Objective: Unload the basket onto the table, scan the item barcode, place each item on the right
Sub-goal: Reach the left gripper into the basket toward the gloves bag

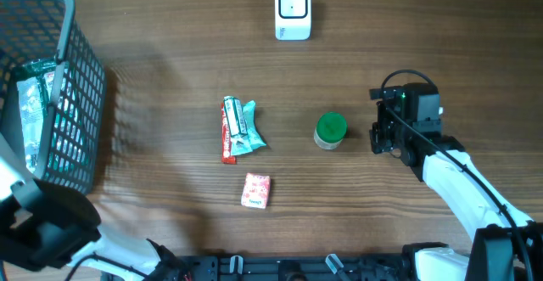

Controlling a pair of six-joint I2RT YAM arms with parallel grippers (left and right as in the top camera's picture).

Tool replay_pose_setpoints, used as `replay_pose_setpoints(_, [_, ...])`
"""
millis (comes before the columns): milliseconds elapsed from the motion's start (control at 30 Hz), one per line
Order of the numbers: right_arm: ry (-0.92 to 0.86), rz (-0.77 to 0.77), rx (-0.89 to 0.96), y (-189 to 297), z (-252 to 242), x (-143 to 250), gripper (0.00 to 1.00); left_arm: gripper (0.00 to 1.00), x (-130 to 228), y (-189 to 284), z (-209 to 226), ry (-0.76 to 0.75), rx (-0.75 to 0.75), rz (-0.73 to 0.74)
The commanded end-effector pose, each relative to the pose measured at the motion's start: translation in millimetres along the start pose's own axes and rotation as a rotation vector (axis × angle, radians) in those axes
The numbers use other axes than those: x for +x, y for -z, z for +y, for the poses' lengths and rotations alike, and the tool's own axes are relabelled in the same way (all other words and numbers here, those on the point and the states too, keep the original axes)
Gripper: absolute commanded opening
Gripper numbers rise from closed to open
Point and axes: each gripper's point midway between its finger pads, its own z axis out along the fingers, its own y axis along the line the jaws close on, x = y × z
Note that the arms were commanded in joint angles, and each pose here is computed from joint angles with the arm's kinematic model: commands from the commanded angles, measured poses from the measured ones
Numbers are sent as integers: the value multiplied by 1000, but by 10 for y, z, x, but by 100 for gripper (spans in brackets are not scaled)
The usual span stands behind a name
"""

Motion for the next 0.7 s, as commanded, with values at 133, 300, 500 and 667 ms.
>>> replay_pose_setpoints(133, [-336,5,6,-21,-1,2,100,100,585,-795,109,-50,-94,214])
replay_pose_setpoints(300, [-399,5,6,-21,-1,2,100,100,1036,-1204,-102,-218,38,373])
replay_pose_setpoints(500, [-408,5,6,-21,-1,2,100,100,1403,-1481,-129,-305,62,479])
replay_pose_setpoints(667, [-408,5,6,-21,-1,2,100,100,1575,-1575,-196,-351,74,503])
